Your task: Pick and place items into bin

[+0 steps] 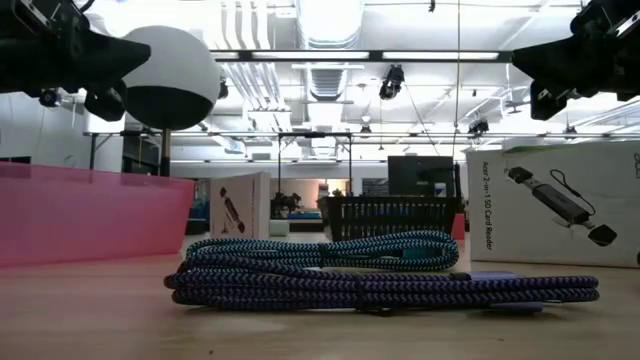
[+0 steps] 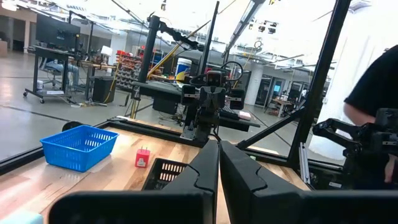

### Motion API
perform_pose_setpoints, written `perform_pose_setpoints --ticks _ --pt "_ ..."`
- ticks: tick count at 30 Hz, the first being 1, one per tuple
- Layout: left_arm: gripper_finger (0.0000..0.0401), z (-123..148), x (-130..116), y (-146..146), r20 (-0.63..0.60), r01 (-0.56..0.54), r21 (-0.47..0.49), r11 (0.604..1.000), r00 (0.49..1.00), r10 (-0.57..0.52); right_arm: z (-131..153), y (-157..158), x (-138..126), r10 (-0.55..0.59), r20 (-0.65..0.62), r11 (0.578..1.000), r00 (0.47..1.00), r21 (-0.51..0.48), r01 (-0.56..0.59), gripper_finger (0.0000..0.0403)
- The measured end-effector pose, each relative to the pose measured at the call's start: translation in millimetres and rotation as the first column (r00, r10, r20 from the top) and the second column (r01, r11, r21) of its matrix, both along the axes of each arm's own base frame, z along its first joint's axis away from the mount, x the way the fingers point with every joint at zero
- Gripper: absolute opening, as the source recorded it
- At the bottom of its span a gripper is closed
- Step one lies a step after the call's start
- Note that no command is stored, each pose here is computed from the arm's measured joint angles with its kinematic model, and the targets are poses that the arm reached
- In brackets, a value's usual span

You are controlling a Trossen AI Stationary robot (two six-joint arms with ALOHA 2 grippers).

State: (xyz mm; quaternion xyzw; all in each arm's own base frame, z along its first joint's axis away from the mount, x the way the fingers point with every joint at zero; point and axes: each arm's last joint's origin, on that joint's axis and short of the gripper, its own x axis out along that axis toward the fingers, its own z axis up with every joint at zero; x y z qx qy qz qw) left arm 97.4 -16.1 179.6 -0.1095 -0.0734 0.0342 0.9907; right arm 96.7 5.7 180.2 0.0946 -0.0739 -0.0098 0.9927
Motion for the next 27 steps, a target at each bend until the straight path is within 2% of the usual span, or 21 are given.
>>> perform_pose_setpoints --ticks 27 --pt "0.0000 0.0 0.0 0.0 0.000 -0.001 0.000 1.000 1.000 0.001 1.0 0.0 -0.1 0.000 0.010 1.000 1.000 0.001 0.000 0.0009"
